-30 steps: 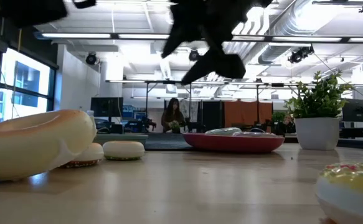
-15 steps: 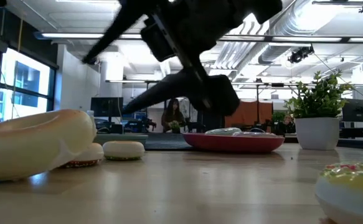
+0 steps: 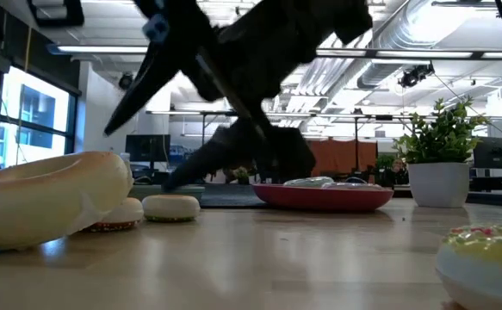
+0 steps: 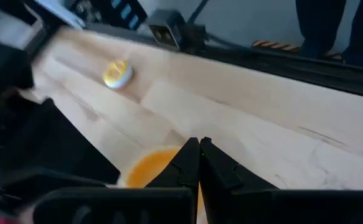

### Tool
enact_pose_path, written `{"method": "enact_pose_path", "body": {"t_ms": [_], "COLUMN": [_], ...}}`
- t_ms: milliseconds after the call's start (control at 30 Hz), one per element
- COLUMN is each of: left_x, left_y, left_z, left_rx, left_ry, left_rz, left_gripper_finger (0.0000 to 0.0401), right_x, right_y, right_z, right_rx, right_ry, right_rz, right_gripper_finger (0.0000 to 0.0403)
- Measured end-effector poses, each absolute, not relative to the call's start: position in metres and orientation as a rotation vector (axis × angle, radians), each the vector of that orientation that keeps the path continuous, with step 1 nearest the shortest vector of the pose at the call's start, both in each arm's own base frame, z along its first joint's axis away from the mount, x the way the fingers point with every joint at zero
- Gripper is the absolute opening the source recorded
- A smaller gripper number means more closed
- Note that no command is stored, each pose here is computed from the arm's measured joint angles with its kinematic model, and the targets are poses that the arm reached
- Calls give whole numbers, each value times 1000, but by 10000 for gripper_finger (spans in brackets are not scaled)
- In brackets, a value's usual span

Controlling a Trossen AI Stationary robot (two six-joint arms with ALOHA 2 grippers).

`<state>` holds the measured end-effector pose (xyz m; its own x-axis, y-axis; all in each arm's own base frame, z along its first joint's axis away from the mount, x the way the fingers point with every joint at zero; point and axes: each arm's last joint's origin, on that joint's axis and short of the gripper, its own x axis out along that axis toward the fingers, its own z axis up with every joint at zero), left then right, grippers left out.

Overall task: Pick & Place donuts
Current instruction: Put the large white doughnut on the pink plate

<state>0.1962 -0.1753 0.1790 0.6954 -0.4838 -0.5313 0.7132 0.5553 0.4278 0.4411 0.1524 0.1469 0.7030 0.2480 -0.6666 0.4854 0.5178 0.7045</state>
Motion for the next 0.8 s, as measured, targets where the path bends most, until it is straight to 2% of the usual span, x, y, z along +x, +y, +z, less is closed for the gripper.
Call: {"method": "enact_pose_path", "body": {"t_ms": [67,200,400,567,800], "left_x": [202,211,219,223,241], "left_y": [-181,-189,-195,-186,-164], "left_z": [172,161,146,137,138], "left_rx": [640,641,671,723,763], "left_ry": [382,431,499,570,562], "left_rz": [-727,-723,-721,-627,-548], "left_gripper_finger": [0,0,0,0,0], "right_x": [445,446,450,453,452], "right_y": [156,160,157,155,156], "right_z": [139,128,132,136,134], "right_rx": [1067,1054,1045,1064,1058], "right_ry": [810,806,780,735,777], "right_rz": [-114,-130,-75,-50,-23], "right_gripper_finger": [243,243,243,241,190]}}
